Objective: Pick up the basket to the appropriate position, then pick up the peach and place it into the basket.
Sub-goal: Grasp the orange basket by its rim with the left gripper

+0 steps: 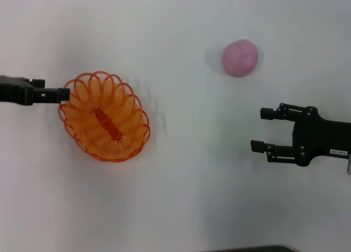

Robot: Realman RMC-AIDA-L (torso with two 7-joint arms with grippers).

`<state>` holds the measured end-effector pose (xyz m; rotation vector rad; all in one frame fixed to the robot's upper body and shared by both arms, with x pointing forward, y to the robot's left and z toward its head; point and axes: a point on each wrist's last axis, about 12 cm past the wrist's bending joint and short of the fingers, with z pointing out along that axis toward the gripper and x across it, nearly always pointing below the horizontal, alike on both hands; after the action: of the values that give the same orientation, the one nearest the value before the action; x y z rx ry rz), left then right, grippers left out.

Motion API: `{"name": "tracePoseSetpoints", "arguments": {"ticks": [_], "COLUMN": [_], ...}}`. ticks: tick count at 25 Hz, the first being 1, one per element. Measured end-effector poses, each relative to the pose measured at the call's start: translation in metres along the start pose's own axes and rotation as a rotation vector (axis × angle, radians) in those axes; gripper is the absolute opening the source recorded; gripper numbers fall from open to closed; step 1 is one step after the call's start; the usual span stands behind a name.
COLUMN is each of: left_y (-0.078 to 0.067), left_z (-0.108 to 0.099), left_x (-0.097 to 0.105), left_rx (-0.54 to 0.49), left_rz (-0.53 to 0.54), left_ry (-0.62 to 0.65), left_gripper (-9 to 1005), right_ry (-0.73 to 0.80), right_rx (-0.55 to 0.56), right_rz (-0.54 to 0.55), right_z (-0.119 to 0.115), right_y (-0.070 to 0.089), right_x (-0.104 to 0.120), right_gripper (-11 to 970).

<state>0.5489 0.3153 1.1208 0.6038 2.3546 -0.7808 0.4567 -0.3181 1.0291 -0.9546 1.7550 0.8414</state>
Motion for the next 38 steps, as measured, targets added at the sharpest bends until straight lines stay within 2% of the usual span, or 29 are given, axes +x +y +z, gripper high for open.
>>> {"name": "tracePoseSetpoints", "arguments": {"ticks": [8, 9, 10, 15, 21, 26, 32, 38], "left_y": [-0.009, -0.009, -0.012, -0.021, -0.026, -0.023, -0.020, -0.022], "left_z": [0.019, 0.019, 0.026, 0.039, 0.055, 0.064, 0.074, 0.082], "left_x": [-0.041, -0.041, -0.052, -0.067, -0.074, -0.078, -0.076, -0.073], "left_rx": [-0.050, -0.050, -0.079, -0.099, -0.119, -0.163, -0.207, -0.206], "left_rz": [0.153, 0.153, 0.202, 0.284, 0.349, 0.374, 0.401, 0.415], "left_ry": [0.139, 0.139, 0.190, 0.255, 0.334, 0.358, 0.410, 0.441], "left_gripper": [826, 826, 826, 826, 825, 825, 824, 824], "right_ry": [0.001, 0.002, 0.003, 0.004, 0.012, 0.014, 0.023, 0.023], "right_rx": [-0.002, -0.001, 0.000, -0.003, -0.007, -0.009, -0.014, -0.014], "right_rz": [0.007, 0.010, 0.012, 0.012, 0.013, 0.012, 0.012, 0.012], "right_z": [0.000, 0.000, 0.000, -0.001, -0.001, -0.001, -0.001, -0.001], "right_y": [0.000, 0.000, -0.001, -0.001, 0.000, 0.000, 0.000, 0.000], "right_x": [0.000, 0.000, -0.001, -0.002, -0.001, 0.000, 0.000, 0.000], "right_gripper": [813, 813, 813, 813, 813, 813, 812, 812]}}
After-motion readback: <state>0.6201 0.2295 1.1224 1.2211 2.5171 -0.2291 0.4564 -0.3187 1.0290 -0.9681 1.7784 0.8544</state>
